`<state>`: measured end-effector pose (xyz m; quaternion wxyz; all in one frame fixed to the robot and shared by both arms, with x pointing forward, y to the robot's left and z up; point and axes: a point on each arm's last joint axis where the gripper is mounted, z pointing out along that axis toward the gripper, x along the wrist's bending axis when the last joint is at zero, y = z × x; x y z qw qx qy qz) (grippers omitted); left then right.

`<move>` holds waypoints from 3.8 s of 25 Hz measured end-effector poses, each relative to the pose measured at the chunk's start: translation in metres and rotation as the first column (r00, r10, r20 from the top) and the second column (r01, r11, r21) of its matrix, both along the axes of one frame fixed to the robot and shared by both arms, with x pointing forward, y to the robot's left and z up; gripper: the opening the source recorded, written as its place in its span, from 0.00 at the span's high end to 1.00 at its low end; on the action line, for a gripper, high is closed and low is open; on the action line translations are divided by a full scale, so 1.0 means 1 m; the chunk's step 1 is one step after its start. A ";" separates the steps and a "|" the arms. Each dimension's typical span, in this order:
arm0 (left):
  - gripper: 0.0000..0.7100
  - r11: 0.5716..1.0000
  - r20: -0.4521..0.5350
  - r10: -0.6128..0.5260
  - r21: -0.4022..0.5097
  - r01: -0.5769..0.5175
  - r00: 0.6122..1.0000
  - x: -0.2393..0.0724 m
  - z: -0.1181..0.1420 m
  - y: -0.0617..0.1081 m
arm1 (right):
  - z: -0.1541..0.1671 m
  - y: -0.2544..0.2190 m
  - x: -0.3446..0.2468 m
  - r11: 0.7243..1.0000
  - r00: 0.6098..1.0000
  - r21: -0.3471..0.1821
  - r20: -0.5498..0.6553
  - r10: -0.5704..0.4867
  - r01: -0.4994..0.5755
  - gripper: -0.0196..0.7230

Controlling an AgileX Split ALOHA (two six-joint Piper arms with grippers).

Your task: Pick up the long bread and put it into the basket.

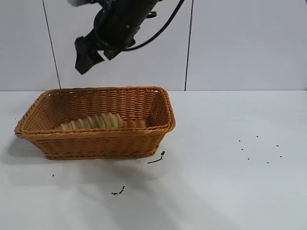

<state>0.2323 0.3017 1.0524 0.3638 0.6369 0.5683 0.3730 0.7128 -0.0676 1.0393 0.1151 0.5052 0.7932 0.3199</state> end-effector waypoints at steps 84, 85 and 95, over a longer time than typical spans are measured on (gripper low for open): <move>0.02 1.000 0.000 0.000 0.000 0.000 1.000 0.000 0.000 0.000 | 0.013 -0.228 -0.477 0.892 0.789 0.105 0.428 -0.440 0.440 0.15; 0.02 1.000 0.000 0.000 0.000 0.000 1.000 0.000 0.000 0.000 | 0.013 -0.228 -0.477 0.892 0.789 0.105 0.428 -0.440 0.440 0.15; 0.02 1.000 0.000 0.000 0.000 0.000 1.000 0.000 0.000 0.000 | 0.013 -0.228 -0.477 0.892 0.789 0.105 0.428 -0.440 0.440 0.15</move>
